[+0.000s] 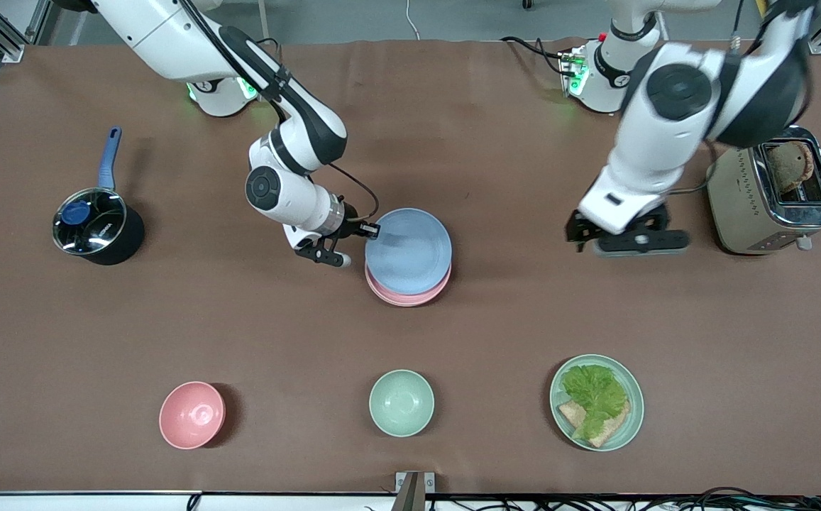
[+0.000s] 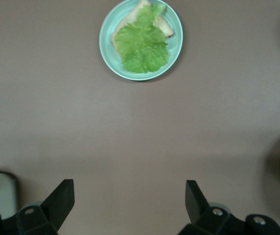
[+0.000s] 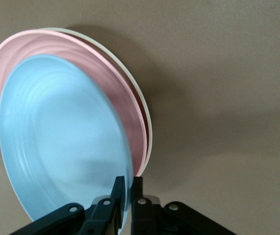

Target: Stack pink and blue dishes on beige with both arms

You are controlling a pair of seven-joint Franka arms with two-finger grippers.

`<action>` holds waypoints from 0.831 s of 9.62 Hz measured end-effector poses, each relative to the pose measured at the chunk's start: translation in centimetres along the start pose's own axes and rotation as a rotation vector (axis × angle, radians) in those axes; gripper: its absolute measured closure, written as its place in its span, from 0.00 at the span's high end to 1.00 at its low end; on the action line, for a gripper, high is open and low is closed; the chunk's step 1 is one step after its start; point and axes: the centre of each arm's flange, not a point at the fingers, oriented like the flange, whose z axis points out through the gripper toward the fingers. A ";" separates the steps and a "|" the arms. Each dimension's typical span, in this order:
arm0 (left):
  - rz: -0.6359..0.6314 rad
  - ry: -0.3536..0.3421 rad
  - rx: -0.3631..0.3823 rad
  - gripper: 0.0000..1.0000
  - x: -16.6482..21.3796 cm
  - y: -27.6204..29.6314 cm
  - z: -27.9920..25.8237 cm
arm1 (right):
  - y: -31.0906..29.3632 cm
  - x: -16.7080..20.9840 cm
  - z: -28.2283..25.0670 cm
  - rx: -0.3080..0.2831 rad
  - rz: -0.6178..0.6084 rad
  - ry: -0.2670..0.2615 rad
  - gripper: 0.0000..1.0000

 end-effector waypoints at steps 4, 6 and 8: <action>0.021 -0.022 -0.043 1.00 1.0 -9.4 -11.2 | -1.1 2.3 -9.0 -0.023 -0.054 0.075 0.78; 0.019 0.011 -0.090 1.00 -0.1 -14.9 -14.3 | 1.1 4.2 -23.4 -0.218 -0.105 0.183 1.00; -0.001 0.001 -0.112 1.00 -0.6 -17.4 -16.3 | 5.0 5.2 -37.3 -0.322 -0.086 0.264 1.00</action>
